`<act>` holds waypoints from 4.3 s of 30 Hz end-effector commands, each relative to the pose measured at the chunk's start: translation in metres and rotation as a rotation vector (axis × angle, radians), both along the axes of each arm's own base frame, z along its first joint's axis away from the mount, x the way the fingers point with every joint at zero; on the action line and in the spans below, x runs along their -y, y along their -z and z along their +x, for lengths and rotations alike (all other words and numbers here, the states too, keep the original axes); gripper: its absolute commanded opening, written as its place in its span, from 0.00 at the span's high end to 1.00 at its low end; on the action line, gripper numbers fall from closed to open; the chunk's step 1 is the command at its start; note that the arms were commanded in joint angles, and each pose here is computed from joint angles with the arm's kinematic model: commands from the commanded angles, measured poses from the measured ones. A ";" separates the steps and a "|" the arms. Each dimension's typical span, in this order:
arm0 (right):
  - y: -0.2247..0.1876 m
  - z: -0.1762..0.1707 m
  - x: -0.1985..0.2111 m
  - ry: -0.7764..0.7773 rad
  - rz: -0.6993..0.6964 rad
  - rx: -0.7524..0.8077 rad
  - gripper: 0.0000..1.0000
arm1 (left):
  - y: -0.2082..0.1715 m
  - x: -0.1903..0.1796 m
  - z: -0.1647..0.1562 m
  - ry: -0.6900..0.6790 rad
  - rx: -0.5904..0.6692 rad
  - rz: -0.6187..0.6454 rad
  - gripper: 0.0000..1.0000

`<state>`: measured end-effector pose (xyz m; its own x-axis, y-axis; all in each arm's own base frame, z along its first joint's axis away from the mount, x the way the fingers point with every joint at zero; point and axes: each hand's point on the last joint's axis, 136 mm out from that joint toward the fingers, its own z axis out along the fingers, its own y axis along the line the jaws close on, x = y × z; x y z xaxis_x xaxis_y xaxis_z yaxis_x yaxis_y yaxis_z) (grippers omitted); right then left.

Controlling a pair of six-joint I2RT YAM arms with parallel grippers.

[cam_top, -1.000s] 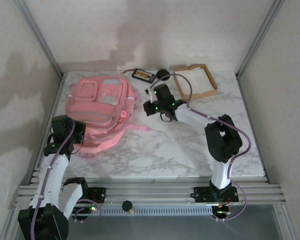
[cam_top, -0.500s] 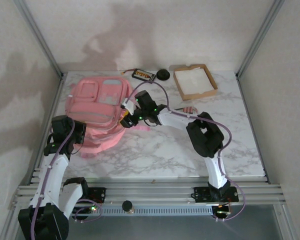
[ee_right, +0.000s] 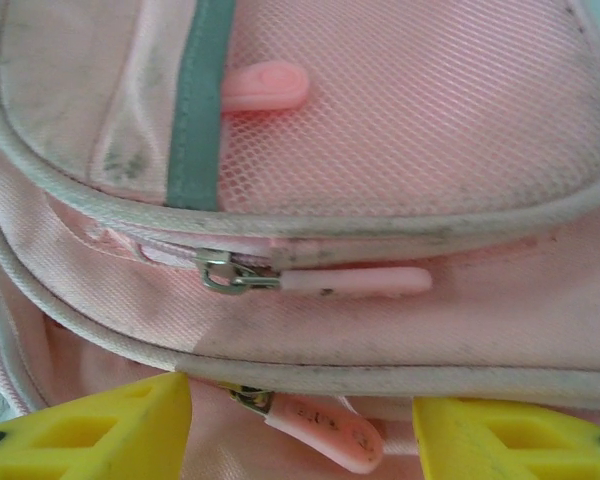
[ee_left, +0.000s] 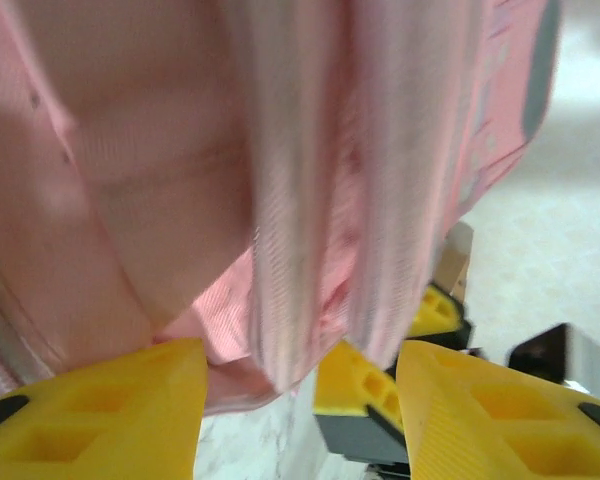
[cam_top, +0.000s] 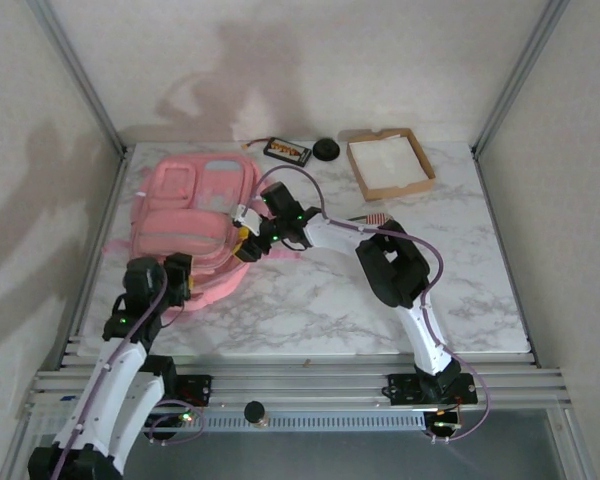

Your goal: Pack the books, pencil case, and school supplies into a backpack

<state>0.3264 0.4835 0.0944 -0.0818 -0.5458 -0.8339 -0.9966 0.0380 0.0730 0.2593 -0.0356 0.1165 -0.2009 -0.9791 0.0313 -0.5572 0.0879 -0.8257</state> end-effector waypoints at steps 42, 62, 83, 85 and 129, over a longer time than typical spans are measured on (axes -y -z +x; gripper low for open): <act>0.003 0.034 -0.009 0.037 -0.059 0.489 0.70 | 0.012 0.011 0.035 -0.081 -0.037 -0.040 1.00; -0.031 0.104 0.037 0.306 -0.037 0.158 1.00 | 0.005 -0.003 -0.001 -0.037 -0.099 0.098 1.00; -0.023 0.093 0.170 0.673 -0.121 0.040 0.83 | -0.014 0.100 0.015 0.294 -0.007 0.052 1.00; -0.026 0.081 0.166 0.635 -0.112 0.046 0.71 | -0.018 0.105 0.016 0.335 0.003 0.063 0.72; -0.005 -0.028 0.056 -0.103 -0.118 0.050 0.24 | 0.066 -0.065 0.071 0.271 -0.198 0.328 0.26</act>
<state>0.3164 0.4190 0.1062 -0.0358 -0.6338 -0.7727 -0.9987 -0.0061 0.0513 0.3396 0.0416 0.0619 -0.4420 -0.8566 -0.2663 -0.6193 0.5061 -0.6002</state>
